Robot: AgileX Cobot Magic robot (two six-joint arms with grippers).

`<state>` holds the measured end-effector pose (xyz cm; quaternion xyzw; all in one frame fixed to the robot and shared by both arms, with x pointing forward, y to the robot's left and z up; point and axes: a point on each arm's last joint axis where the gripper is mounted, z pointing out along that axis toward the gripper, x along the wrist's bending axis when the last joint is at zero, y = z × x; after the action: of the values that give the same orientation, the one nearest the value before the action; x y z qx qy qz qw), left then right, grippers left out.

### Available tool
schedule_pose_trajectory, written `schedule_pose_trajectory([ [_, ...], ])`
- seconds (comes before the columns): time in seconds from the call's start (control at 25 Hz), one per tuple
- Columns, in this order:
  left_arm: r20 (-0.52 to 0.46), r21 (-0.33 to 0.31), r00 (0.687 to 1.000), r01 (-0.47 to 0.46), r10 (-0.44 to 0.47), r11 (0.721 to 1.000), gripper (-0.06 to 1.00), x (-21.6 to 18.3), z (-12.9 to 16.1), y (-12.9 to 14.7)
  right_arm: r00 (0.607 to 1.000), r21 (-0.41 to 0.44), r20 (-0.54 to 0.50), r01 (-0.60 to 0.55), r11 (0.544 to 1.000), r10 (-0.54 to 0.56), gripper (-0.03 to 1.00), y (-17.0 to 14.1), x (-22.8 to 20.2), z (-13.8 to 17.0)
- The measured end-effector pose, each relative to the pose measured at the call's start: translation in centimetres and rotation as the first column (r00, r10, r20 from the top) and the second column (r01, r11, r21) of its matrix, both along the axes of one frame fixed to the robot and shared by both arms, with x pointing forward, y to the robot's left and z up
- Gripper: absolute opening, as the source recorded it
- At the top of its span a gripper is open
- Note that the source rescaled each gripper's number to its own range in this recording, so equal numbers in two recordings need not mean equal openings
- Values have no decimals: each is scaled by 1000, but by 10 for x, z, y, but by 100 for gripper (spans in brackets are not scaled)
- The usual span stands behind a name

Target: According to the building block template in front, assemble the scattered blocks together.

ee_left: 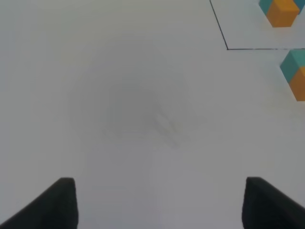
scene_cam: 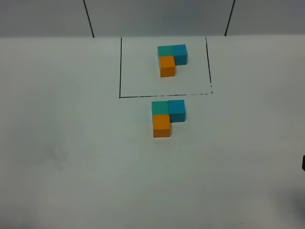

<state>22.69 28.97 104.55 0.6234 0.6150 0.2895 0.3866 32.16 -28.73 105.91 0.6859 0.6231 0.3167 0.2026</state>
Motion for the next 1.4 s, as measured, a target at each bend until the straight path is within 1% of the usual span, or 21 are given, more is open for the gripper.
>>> schedule_pose_trajectory([
  [0.12, 0, 0, 1000, 0, 0, 1000, 53, 0, 0, 0, 999, -15, 32, -27, 1000, 27, 100, -1, -27, -3],
  [0.24, 0, 0, 1000, 0, 0, 1000, 53, 0, 0, 0, 992, -15, 117, -46, 999, 48, 100, -2, -47, -1],
  [0.44, 0, 0, 1000, 0, 0, 1000, 53, 0, 0, 0, 961, -3, 270, -67, 998, 66, 100, -3, -75, -2],
  [0.52, 0, 0, 1000, 0, 0, 1000, 53, 0, 0, 0, 945, 15, 317, -87, 996, 78, 100, -2, -84, -4],
  [0.6, 0, 0, 1000, 0, 0, 1000, 53, 0, 0, 0, 933, 12, 347, -105, 994, 94, 100, -1, -89, -5],
  [0.76, 0, 0, 1000, 0, 0, 1000, 53, 0, 0, 0, 925, -6, 352, -148, 989, 140, 100, 0, -90, -5],
  [0.84, 0, 0, 1000, 0, 0, 1000, 53, 0, 0, 0, 922, -24, 355, -160, 987, 158, 98, 0, -90, -5],
  [0.92, 0, 0, 1000, 0, 0, 1000, 53, 0, 0, 0, 920, -35, 356, -165, 986, 167, 93, 0, -90, -5],
  [1.12, 0, 0, 1000, 0, 0, 1000, 53, 0, 0, 0, 919, -46, 355, -164, 985, 169, 74, -1, -90, -5],
  [1.16, 0, 0, 1000, 0, 0, 1000, 53, 0, 0, 0, 920, -49, 355, -162, 986, 169, 72, -1, -89, -5],
  [1.24, 0, 0, 1000, 0, 0, 1000, 53, 0, 0, 0, 922, -57, 354, -148, 987, 158, 69, -2, -89, -6],
  [1.4, 0, 0, 1000, 0, 0, 1000, 53, 0, 0, 0, 932, -74, 351, -74, 995, 95, 68, -6, -88, -6],
])
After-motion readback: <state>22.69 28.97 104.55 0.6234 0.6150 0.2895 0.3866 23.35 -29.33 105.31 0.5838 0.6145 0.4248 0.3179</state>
